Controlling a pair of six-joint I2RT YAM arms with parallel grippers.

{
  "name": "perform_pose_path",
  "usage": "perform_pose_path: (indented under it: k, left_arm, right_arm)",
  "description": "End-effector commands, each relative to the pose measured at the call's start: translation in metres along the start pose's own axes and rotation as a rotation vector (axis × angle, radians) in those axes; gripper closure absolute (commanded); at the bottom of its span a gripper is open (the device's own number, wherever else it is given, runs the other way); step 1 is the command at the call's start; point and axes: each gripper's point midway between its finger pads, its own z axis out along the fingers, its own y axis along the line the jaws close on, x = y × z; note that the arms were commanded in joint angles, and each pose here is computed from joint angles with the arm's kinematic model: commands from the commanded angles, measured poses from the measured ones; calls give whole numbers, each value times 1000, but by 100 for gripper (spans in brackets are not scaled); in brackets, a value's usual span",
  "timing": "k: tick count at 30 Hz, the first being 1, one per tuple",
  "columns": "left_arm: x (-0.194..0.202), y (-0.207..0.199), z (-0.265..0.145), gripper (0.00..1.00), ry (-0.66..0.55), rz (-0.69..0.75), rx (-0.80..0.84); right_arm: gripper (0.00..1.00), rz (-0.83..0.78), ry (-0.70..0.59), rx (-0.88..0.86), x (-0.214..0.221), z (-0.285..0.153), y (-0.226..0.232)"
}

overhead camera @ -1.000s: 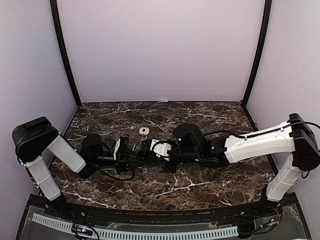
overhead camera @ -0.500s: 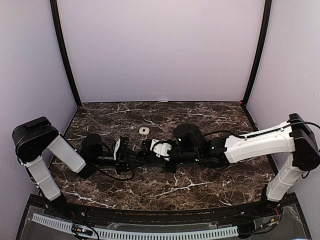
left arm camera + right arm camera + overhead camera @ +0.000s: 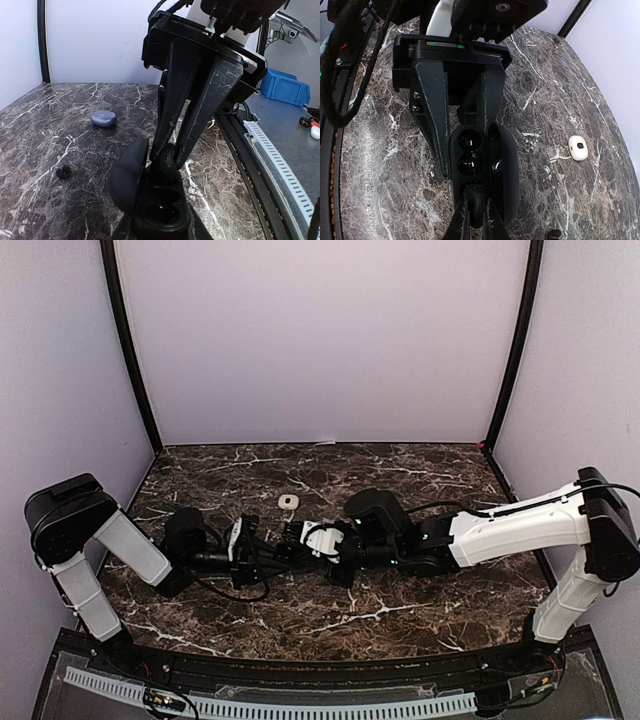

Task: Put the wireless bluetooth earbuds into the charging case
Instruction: Insert the right earbud into the right side groove of the charging case.

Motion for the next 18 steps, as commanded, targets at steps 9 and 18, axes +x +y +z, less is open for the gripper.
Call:
perform_pose_path:
  k: [9, 18]
  left_arm:
    - [-18, -1, 2, 100, -40, 63, 14]
    - [-20, -2, 2, 100, -43, 59, 15]
  right_arm:
    - [90, -25, 4, 20, -5, -5, -2]
    - [85, -29, 9, 11, -4, -5, -1]
